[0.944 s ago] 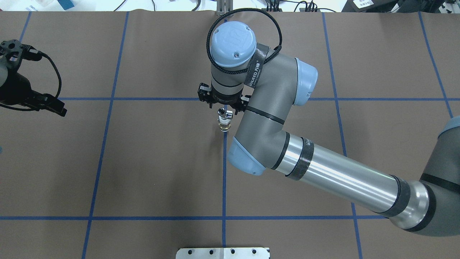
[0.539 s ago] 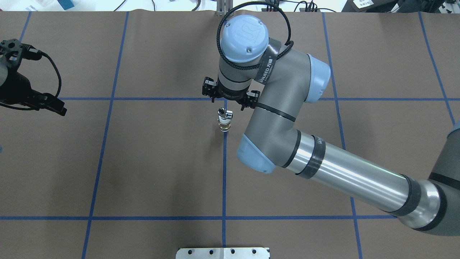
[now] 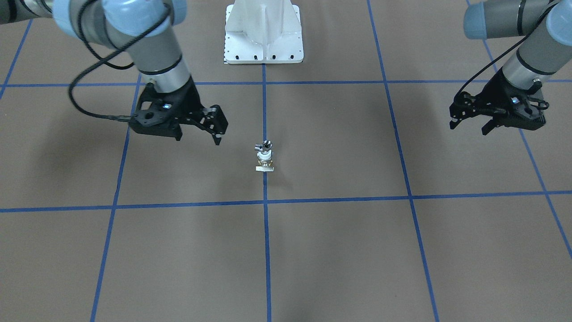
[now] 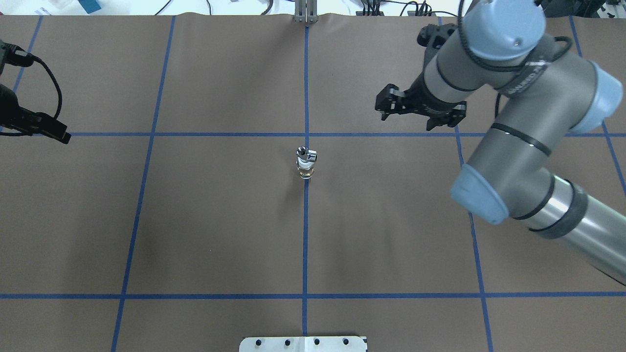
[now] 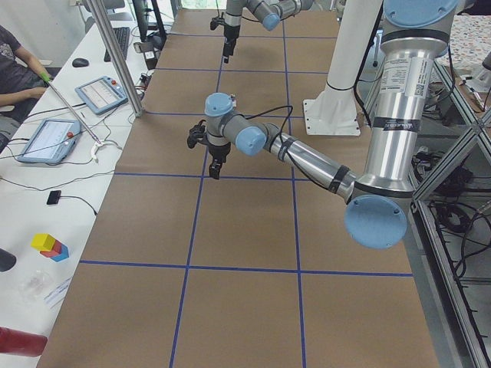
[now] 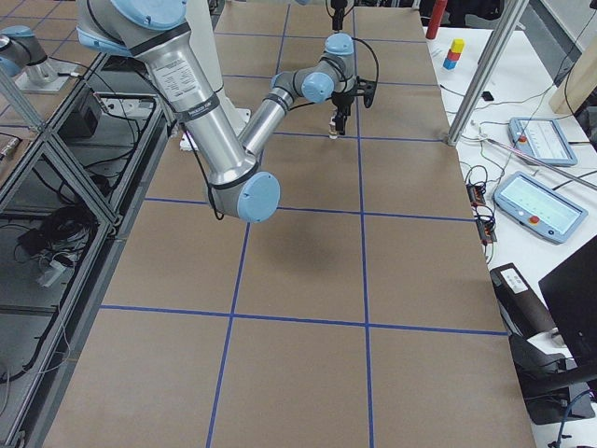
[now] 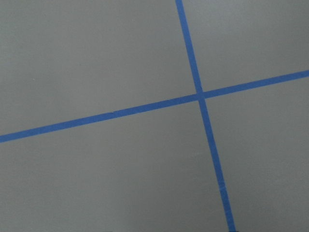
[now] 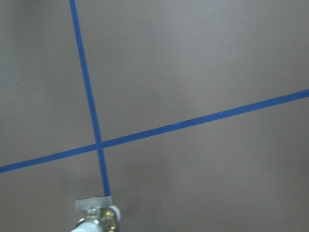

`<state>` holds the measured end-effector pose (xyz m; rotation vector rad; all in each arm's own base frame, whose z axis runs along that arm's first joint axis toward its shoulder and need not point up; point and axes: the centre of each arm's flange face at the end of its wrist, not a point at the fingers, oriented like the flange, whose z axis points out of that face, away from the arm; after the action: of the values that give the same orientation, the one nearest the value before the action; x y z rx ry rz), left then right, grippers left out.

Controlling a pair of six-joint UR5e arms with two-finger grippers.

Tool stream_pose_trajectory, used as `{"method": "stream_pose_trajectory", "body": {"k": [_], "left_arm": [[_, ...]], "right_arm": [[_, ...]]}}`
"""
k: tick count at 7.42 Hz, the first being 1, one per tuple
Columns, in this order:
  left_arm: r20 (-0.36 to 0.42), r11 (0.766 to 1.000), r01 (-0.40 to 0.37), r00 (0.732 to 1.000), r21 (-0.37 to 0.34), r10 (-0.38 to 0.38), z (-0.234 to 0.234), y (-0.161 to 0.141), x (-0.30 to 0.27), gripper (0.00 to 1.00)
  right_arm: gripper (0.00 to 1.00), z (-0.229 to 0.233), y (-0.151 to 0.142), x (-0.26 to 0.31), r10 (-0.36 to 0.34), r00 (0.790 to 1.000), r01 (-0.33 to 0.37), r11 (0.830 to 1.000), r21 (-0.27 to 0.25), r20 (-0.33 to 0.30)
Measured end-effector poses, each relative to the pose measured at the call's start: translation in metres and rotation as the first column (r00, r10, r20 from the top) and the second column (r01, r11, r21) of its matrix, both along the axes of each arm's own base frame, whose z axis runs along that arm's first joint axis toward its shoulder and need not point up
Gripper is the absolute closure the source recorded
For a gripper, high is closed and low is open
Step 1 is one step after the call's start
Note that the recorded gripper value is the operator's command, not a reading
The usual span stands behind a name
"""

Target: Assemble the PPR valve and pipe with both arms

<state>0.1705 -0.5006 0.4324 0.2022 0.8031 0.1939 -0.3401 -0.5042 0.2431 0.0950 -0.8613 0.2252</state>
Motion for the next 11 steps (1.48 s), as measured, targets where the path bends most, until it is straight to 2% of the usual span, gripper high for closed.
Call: {"method": "stream_pose_trajectory", "body": {"k": [2,4,6,8,11], "left_arm": [[0.032,0.999,-0.015,0.999,0.040,0.014,0.028,-0.017,-0.041,0.01],[0.052,0.997,-0.043,0.998,0.066,0.039,0.065,-0.034,-0.088,0.01],[0.074,0.994,-0.060,0.996,0.087,0.053,0.105,-0.045,-0.135,0.01],[0.059,0.992,-0.081,0.995,0.102,0.075,0.134,-0.047,-0.172,0.01],[0.046,0.990,-0.089,0.995,0.109,0.084,0.149,-0.047,-0.190,0.01]], "right_arm": [[0.01,0.079,-0.015,0.082,-0.065,0.993,0.072,0.995,0.063,-0.099],[0.01,0.153,-0.024,0.163,-0.133,0.974,0.151,0.984,0.089,-0.181],[0.01,0.217,-0.033,0.238,-0.217,0.959,0.237,0.967,0.096,-0.184],[0.01,0.271,-0.034,0.304,-0.272,0.951,0.289,0.950,0.116,-0.146],[0.01,0.299,-0.029,0.343,-0.272,0.956,0.284,0.951,0.123,-0.108]]}}
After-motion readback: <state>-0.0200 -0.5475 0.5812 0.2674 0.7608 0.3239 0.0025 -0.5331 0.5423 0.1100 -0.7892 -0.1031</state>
